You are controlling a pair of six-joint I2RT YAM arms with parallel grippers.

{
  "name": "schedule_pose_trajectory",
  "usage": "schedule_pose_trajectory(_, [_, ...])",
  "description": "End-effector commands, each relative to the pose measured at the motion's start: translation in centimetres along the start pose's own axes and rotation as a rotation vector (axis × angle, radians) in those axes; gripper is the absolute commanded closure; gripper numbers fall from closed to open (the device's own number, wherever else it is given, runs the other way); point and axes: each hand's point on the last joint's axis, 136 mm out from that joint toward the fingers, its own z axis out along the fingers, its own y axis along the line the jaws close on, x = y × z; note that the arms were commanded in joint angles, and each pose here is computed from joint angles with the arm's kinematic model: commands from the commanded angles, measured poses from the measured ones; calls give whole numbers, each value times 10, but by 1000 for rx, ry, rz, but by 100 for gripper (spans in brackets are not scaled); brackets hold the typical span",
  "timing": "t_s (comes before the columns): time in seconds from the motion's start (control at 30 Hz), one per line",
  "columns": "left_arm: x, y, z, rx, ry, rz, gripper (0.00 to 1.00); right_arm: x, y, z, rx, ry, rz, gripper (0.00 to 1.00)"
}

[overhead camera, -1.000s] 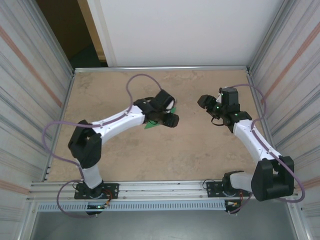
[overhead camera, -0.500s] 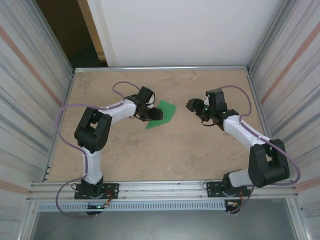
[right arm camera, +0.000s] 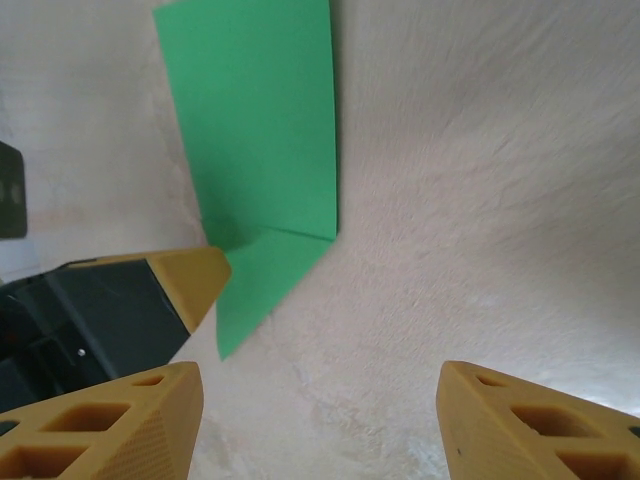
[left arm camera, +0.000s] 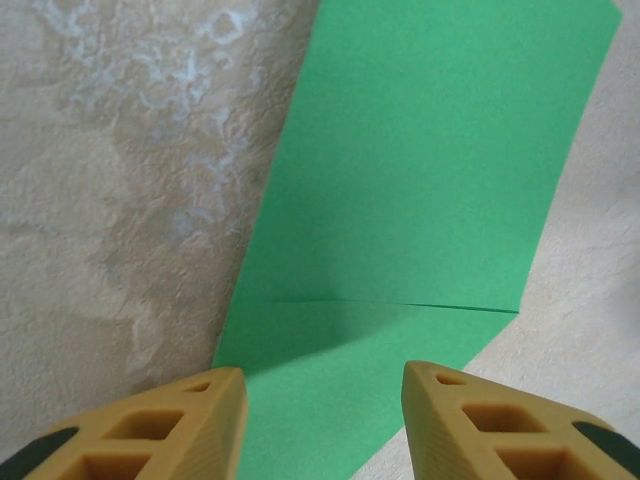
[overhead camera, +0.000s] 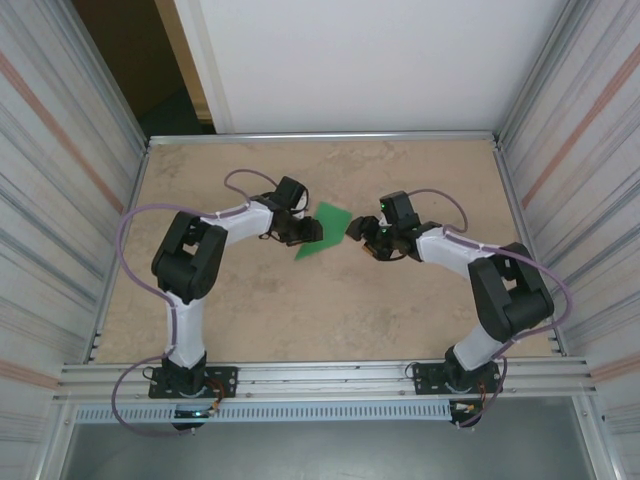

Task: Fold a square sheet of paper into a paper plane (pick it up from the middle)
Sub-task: Fold the wing for the fifth time at the center of the table.

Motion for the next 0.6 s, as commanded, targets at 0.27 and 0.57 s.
schedule_pose_trajectory(0.27, [51,21,2,13,123,-136,66,19,12,27,-31,85,80,42])
schedule_pose_trajectory(0.57, [61,27,0,5,142,-169,76,34,8,38,-31,143,65,54])
